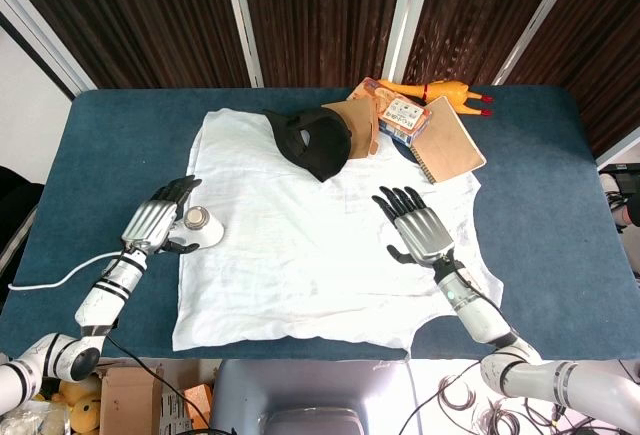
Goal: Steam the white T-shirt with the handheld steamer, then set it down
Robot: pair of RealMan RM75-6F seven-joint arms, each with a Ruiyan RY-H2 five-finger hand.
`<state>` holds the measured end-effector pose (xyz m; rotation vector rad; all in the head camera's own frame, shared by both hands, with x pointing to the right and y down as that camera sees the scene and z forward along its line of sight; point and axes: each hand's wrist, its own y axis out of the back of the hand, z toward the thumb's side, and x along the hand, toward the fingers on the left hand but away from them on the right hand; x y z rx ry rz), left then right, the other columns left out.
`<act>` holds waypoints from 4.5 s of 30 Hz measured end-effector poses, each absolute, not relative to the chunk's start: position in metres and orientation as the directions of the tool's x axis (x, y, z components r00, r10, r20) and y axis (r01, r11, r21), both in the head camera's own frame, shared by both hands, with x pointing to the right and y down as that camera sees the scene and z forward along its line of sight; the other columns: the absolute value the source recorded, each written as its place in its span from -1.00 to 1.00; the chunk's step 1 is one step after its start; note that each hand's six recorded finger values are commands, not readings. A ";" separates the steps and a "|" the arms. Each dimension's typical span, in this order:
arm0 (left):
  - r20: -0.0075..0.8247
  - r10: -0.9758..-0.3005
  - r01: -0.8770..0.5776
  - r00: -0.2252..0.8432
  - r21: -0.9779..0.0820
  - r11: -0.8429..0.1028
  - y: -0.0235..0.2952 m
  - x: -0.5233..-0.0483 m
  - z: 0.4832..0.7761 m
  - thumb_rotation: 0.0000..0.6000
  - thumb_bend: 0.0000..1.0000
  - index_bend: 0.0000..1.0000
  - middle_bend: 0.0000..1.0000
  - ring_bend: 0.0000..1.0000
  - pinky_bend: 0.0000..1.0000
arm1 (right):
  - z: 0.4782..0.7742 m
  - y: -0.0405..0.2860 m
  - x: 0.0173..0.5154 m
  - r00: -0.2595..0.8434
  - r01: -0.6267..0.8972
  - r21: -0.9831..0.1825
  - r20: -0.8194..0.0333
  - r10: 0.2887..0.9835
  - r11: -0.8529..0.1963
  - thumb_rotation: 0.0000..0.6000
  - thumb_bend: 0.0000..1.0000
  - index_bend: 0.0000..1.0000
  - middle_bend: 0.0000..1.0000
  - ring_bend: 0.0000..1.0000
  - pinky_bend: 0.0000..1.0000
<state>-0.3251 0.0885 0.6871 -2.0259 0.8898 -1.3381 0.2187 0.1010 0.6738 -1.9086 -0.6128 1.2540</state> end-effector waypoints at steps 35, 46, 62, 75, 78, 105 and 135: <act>0.602 -0.791 0.114 0.105 -0.798 -0.592 0.122 -0.361 0.721 1.00 -0.61 -0.42 -0.38 -0.37 -0.13 | 0.621 0.122 0.296 0.383 0.006 -0.809 -0.542 0.748 -0.588 1.00 -0.46 -1.00 -1.00 -1.00 -1.00; 0.589 -0.802 0.015 0.100 -0.807 -0.591 0.111 -0.351 0.726 1.00 -0.57 -0.10 -0.11 -0.11 0.20 | 0.622 0.120 0.308 0.365 0.014 -0.805 -0.548 0.753 -0.593 1.00 -0.46 -1.00 -1.00 -1.00 -1.00; 0.669 -0.738 -0.063 0.086 -0.736 -0.674 0.116 -0.340 0.731 1.00 -0.58 0.34 0.29 0.48 0.99 | 0.625 0.117 0.326 0.335 0.017 -0.798 -0.563 0.756 -0.602 1.00 -0.46 -1.00 -1.00 -1.00 -1.00; 0.730 -0.679 -0.153 0.074 -0.665 -0.731 0.122 -0.345 0.735 1.00 -0.42 0.77 0.68 0.94 1.00 | 0.620 0.119 0.332 0.331 0.020 -0.800 -0.560 0.759 -0.600 1.00 -0.46 -1.00 -1.00 -1.00 -1.00; 0.735 -0.673 -0.183 0.084 -0.653 -0.735 0.123 -0.345 0.735 1.00 -0.38 0.86 0.78 1.00 1.00 | 0.619 0.120 0.334 0.328 0.017 -0.800 -0.562 0.759 -0.600 1.00 -0.46 -1.00 -1.00 -1.00 -1.00; 0.689 -0.696 -0.600 0.203 -0.474 -0.644 0.110 -0.323 0.707 1.00 0.31 1.00 1.00 1.00 1.00 | 0.625 0.127 0.347 0.314 0.014 -0.765 -0.608 0.729 -0.644 1.00 -0.46 -1.00 -1.00 -1.00 -1.00; 0.696 -0.704 -0.468 0.142 -0.579 -0.667 0.095 -0.226 0.770 1.00 0.26 1.00 1.00 1.00 1.00 | 0.609 0.122 0.385 0.281 0.059 -0.774 -0.593 0.755 -0.630 1.00 -0.46 -1.00 -1.00 -1.00 -1.00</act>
